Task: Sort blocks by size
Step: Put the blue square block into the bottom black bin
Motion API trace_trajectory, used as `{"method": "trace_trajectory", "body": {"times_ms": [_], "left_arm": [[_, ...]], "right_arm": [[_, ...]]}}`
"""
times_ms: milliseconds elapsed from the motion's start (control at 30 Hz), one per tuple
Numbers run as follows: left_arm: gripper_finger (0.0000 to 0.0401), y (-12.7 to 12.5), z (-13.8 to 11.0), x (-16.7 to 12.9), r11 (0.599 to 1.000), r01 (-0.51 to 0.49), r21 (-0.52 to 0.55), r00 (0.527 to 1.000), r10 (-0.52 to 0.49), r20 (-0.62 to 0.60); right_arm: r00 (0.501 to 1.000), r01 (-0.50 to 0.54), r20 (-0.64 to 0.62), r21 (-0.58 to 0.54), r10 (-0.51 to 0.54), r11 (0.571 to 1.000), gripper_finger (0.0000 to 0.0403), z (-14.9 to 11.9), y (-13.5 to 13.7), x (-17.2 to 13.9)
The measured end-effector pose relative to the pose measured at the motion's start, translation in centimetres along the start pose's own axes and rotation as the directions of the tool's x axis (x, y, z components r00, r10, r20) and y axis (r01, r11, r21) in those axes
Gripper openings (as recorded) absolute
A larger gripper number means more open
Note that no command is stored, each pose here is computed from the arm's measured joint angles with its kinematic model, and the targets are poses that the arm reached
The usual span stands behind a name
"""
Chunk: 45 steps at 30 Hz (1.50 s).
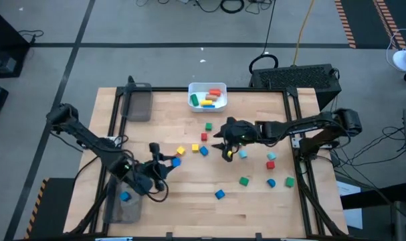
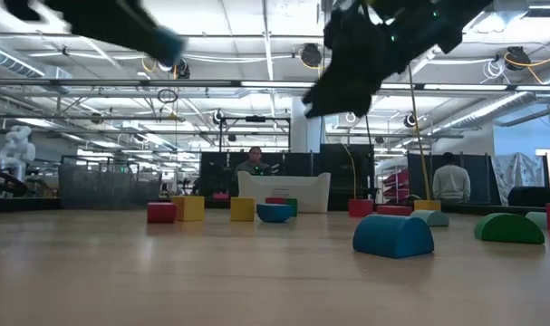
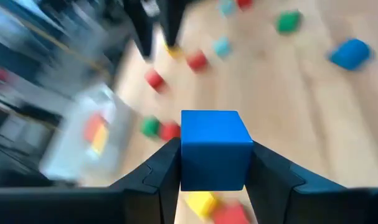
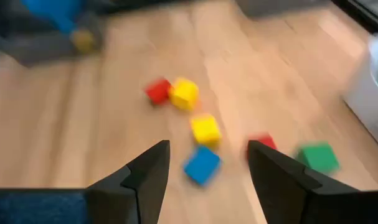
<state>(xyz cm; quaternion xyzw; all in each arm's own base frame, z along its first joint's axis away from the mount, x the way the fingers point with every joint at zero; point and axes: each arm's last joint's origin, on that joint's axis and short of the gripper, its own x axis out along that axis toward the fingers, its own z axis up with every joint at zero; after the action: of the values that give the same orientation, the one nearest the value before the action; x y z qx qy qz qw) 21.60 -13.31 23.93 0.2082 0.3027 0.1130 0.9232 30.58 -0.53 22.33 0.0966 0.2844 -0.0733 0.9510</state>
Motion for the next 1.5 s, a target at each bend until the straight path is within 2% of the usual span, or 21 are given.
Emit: {"method": "trace_trajectory", "body": {"times_ms": [100,200,300,433,567,700,833,967,1067,1200,1367,1500], "left_arm": [[0.015,0.6,-0.2,-1.3,0.993,0.072,-0.095,0.99,-0.083,-0.117],[0.015,1.2,-0.4,-2.5,0.978,0.103,-0.183,0.958,-0.147,-0.246],[0.015,1.6,-1.0,-3.5,0.954,0.13,-0.271,0.886,-0.235,-0.4],[0.015,1.5,-1.8,-4.4,0.916,0.131,-0.38,0.781,-0.332,-0.53],[0.015,1.1,-2.5,-5.4,0.887,0.115,-0.447,0.687,-0.396,-0.609],[0.015,0.4,-2.9,-6.5,0.866,0.107,-0.488,0.623,-0.441,-0.646],[0.015,-0.2,-3.2,-7.5,0.849,0.092,-0.521,0.599,-0.465,-0.652],[0.015,-0.9,-3.4,-8.2,0.836,0.078,-0.543,0.587,-0.478,-0.653],[0.015,-1.4,-3.7,-8.6,0.831,0.057,-0.554,0.572,-0.482,-0.664],[0.015,-2.6,-4.1,-8.9,0.848,0.064,-0.526,0.54,-0.473,-0.696],[0.0151,-3.5,-4.5,-8.7,0.868,0.058,-0.492,0.527,-0.446,-0.724],[0.0158,-3.8,-4.6,-8.4,0.881,0.072,-0.467,0.525,-0.432,-0.734]], "right_arm": [[0.996,0.029,-0.081,-0.008,-0.03,1.0,0.0203,-0.9,-0.2,0.3],[0.987,0.043,-0.152,-0.026,-0.046,0.999,0.0203,-1.8,-0.4,0.7],[0.977,0.052,-0.204,-0.034,-0.058,0.998,0.0203,-2.4,-0.5,0.9],[0.957,0.066,-0.279,-0.044,-0.076,0.997,0.0203,-3.2,-0.7,1.1],[0.941,0.074,-0.321,-0.116,-0.108,0.99,0.0203,-3.6,-1.0,1.0],[0.915,0.144,-0.365,-0.103,-0.172,0.984,0.0203,-4.1,-1.3,0.7],[0.889,0.188,-0.411,-0.068,-0.199,0.98,0.0203,-4.6,-1.6,0.5],[0.885,0.197,-0.416,-0.07,-0.208,0.978,0.0203,-4.7,-1.7,0.5],[0.87,0.281,-0.391,-0.108,-0.3,0.954,0.0203,-4.6,-1.9,0.4],[0.831,0.36,-0.394,-0.159,-0.394,0.919,0.0203,-4.9,-2.4,0.2],[0.806,0.362,-0.432,-0.182,-0.405,0.914,0.0203,-5.2,-2.6,-0.1],[0.807,0.308,-0.45,-0.232,-0.383,0.922,0.0203,-5.3,-2.6,-0.1]]}}
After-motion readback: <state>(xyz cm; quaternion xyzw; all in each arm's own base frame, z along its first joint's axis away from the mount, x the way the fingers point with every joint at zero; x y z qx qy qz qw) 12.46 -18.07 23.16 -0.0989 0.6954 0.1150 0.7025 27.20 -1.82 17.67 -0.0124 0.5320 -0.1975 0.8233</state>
